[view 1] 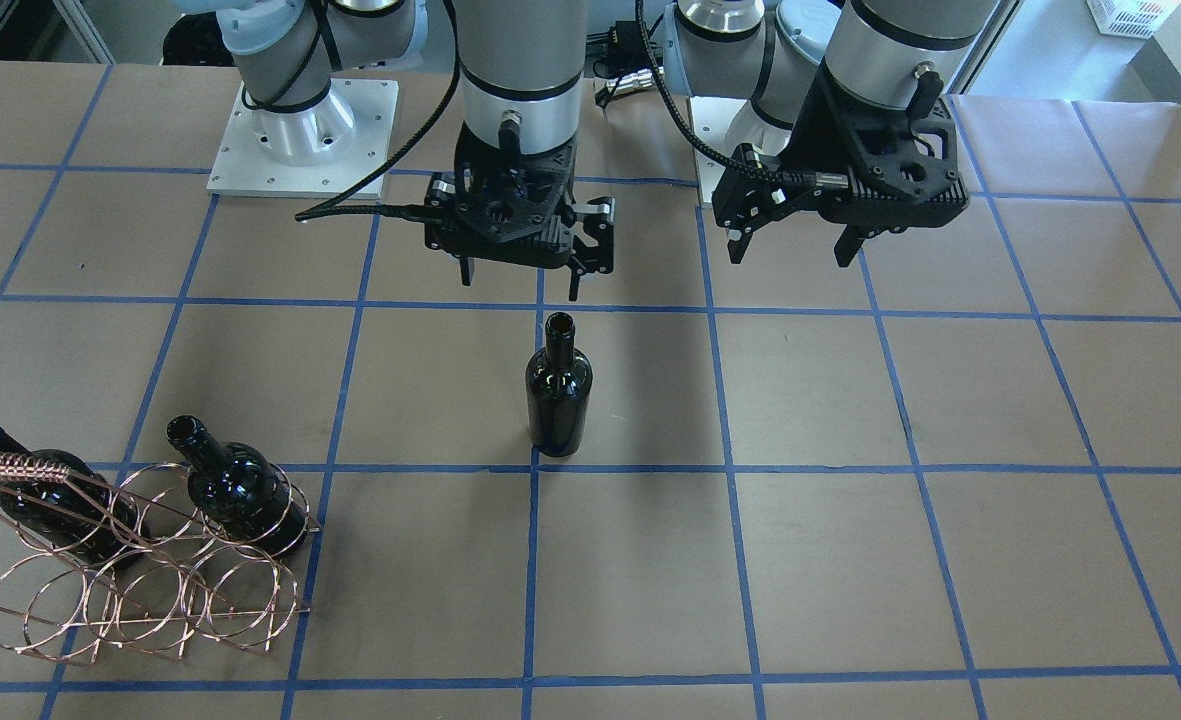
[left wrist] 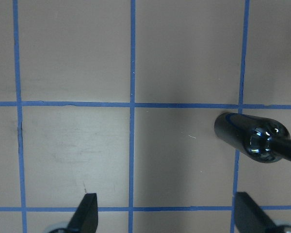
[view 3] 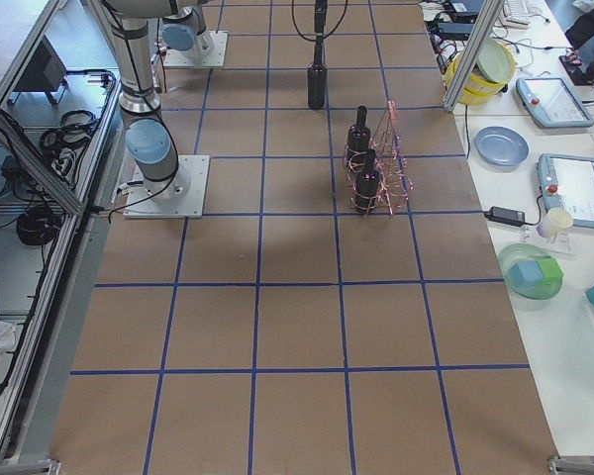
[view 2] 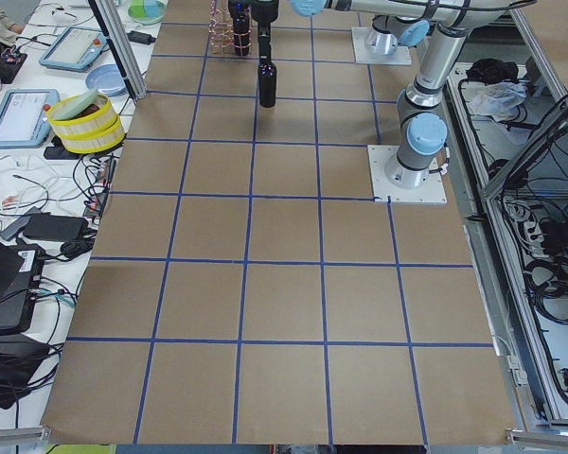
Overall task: Place wine into wine basket
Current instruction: 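Withdraw the left gripper while moving the right gripper above the bottle, then lower the right gripper and grasp the standing bottle by its neck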
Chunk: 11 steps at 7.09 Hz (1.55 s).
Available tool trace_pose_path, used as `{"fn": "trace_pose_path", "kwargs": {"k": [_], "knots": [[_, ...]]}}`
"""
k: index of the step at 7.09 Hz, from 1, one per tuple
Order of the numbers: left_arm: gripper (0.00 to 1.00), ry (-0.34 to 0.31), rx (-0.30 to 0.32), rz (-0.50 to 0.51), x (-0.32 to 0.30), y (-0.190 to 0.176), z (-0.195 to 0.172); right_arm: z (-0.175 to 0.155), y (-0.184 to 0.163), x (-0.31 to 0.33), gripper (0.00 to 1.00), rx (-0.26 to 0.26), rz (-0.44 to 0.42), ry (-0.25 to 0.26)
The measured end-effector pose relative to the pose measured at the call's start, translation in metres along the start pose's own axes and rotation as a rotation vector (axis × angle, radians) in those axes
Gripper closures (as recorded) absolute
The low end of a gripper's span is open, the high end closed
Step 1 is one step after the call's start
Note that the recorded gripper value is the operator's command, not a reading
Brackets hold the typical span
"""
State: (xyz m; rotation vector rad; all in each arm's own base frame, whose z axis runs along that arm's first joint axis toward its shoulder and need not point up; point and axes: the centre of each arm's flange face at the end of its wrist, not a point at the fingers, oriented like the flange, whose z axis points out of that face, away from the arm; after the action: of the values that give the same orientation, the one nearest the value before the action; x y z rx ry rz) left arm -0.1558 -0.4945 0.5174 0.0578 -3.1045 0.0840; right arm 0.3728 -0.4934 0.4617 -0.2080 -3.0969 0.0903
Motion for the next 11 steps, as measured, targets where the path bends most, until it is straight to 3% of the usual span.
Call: {"fn": "trace_pose_path", "kwargs": {"k": [2, 6, 8, 11], "knots": [[0.0, -0.029, 0.01, -0.008, -0.007, 0.002, -0.004, 0.032, -0.002, -0.02, 0.0, -0.022, -0.021, 0.014], [0.0, -0.029, 0.013, -0.006, -0.007, 0.002, -0.004, 0.1, -0.005, -0.03, 0.01, -0.033, -0.08, 0.019], [0.0, -0.031, 0.012, -0.006, -0.007, 0.003, -0.004, 0.1, -0.003, -0.03, 0.01, -0.033, -0.08, 0.005], [0.0, -0.037, 0.011, -0.006, -0.007, 0.003, -0.004, 0.09, 0.003, -0.03, 0.15, -0.035, -0.075, -0.023]]}}
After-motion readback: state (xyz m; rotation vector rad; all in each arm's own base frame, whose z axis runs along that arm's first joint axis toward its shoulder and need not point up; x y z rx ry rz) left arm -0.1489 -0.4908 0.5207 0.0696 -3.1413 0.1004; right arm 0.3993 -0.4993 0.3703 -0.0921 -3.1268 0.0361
